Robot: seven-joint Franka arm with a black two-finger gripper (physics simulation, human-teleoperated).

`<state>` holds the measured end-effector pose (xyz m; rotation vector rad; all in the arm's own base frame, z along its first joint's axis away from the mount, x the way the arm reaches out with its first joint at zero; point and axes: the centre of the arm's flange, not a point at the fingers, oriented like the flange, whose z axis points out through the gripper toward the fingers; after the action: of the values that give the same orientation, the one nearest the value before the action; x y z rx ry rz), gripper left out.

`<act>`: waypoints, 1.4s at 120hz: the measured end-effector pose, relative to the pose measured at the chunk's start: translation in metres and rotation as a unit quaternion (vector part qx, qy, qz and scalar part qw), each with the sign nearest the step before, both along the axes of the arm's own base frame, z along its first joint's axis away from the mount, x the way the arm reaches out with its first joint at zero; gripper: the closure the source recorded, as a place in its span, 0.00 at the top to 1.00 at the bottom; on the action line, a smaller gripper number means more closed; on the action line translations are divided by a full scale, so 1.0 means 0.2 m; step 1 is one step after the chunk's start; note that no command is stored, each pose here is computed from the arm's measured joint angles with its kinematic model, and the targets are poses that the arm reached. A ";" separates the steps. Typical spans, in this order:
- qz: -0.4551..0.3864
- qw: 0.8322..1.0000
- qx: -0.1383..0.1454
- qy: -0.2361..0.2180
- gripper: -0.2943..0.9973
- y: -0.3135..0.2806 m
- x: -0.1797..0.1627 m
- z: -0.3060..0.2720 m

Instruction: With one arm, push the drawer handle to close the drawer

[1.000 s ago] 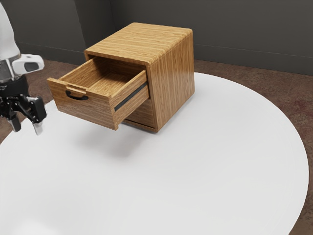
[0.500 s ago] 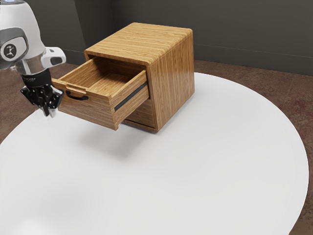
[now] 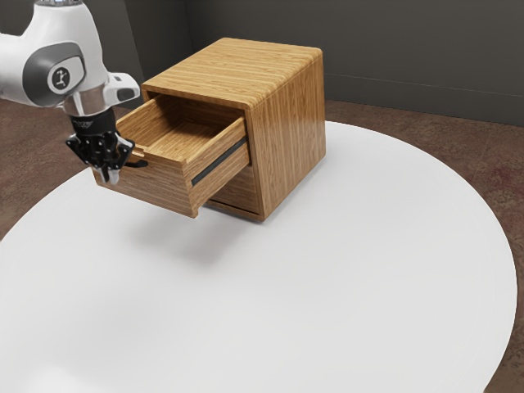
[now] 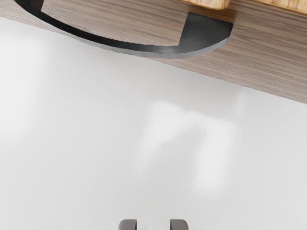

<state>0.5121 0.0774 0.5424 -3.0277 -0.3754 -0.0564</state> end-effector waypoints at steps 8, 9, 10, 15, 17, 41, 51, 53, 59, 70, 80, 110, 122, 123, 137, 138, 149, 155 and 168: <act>0.001 1.000 0.000 0.001 0.24 0.01 0.04 -0.01; 0.001 1.000 0.000 0.002 0.24 0.01 0.05 -0.02; 0.001 1.000 0.000 0.002 0.24 0.01 0.05 -0.02; 0.002 1.000 0.000 0.002 0.24 0.02 0.07 -0.02; 0.004 1.000 0.000 0.002 0.24 0.03 0.07 -0.03; 0.016 1.000 -0.002 0.002 0.24 0.16 0.13 -0.07; 0.014 1.000 -0.002 -0.002 0.24 0.20 0.18 -0.09; 0.013 1.000 -0.002 -0.004 0.24 0.21 0.19 -0.09; 0.011 1.000 -0.003 -0.008 0.24 0.23 0.21 -0.09; 0.008 1.000 -0.003 -0.015 0.23 0.26 0.25 -0.09; 0.004 1.000 -0.003 -0.018 0.23 0.27 0.29 -0.10; -0.034 0.999 -0.004 -0.023 0.23 0.14 0.43 -0.13; -0.037 0.999 -0.003 -0.027 0.23 0.15 0.48 -0.13; -0.037 0.999 -0.003 -0.028 0.23 0.15 0.48 -0.13; -0.040 0.999 -0.005 -0.034 0.23 0.16 0.54 -0.13; -0.040 0.999 -0.005 -0.034 0.23 0.16 0.55 -0.13; -0.043 0.998 -0.004 -0.040 0.23 0.17 0.60 -0.12; -0.046 0.998 -0.003 -0.043 0.23 0.17 0.64 -0.12; -0.053 0.997 -0.003 -0.048 0.23 0.18 0.70 -0.13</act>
<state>0.6526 0.1125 0.5170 -3.0571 -0.2212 -0.2096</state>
